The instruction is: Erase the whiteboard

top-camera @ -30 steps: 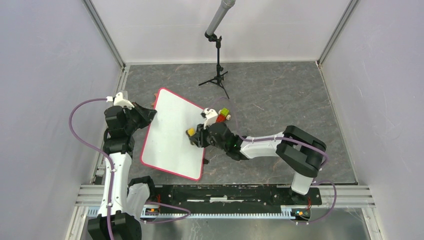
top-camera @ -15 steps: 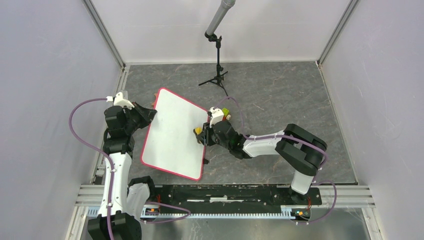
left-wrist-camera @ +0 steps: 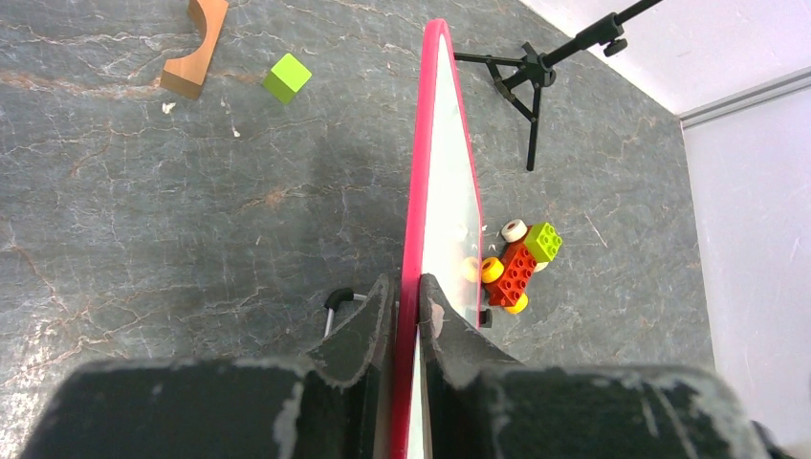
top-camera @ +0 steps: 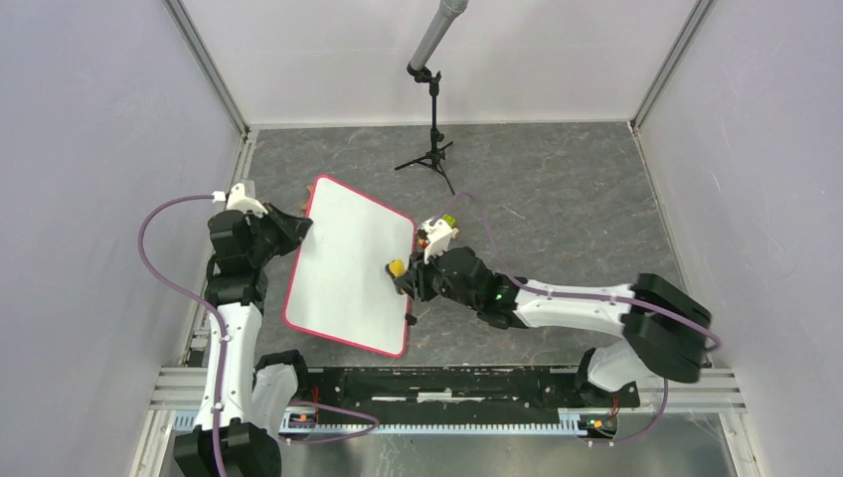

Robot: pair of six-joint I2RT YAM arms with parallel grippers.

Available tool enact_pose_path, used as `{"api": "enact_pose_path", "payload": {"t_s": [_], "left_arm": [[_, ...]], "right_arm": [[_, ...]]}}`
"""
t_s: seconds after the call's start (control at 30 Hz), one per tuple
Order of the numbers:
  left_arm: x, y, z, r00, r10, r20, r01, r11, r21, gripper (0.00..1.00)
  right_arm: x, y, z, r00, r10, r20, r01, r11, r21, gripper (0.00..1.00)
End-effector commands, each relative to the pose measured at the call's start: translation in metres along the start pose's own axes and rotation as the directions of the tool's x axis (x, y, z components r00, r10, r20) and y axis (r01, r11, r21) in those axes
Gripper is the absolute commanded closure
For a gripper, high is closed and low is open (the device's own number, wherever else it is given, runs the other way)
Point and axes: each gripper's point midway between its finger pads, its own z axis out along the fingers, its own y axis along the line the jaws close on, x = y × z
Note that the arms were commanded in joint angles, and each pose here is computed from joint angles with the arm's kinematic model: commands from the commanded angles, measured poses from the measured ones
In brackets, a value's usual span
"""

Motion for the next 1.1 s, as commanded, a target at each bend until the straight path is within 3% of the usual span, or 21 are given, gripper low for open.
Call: {"api": "enact_pose_path", "payload": {"t_s": [0.0,0.1,0.23,0.33,0.47,0.53,0.77,0.93,1.07], "left_arm": [[0.012,0.000,-0.001,0.997,-0.057,-0.054,0.057,0.998,-0.017,0.98],[0.012,0.000,-0.002,0.997,-0.057,-0.053,0.056,0.998,-0.017,0.98],[0.012,-0.001,-0.002,0.997,-0.059,-0.053,0.058,0.998,-0.015,0.98],[0.011,0.000,-0.002,0.997,-0.061,-0.050,0.060,0.998,-0.018,0.98],[0.011,-0.001,-0.002,0.997,-0.058,-0.050,0.057,0.998,-0.015,0.98],[0.011,-0.001,-0.003,0.997,-0.056,-0.049,0.055,0.998,-0.014,0.98],[0.011,-0.001,-0.003,0.997,-0.057,-0.050,0.056,0.998,-0.013,0.98],[0.011,-0.001,-0.003,0.997,-0.057,-0.049,0.056,0.998,-0.015,0.98],[0.012,0.000,-0.002,0.997,-0.057,-0.050,0.056,0.998,-0.016,0.98]], "right_arm": [[-0.031,-0.032,-0.033,0.991,-0.082,0.103,0.064,0.984,0.166,0.72],[-0.020,-0.086,-0.057,0.986,-0.144,0.083,0.104,0.923,0.371,0.71],[0.010,-0.165,-0.095,0.985,-0.170,-0.017,0.145,0.777,0.612,0.70],[0.029,-0.219,-0.125,0.992,-0.097,-0.085,0.128,0.666,0.735,0.67],[0.055,-0.264,-0.148,0.988,0.045,-0.150,0.089,0.627,0.774,0.68],[0.068,-0.275,-0.158,0.975,0.085,-0.204,0.115,0.595,0.795,0.68],[0.075,-0.275,-0.154,0.964,0.099,-0.246,0.138,0.606,0.783,0.66],[0.063,-0.269,-0.157,0.968,0.081,-0.239,0.140,0.617,0.775,0.53],[0.016,-0.231,-0.156,0.982,-0.041,-0.183,0.162,0.671,0.724,0.35]]}}
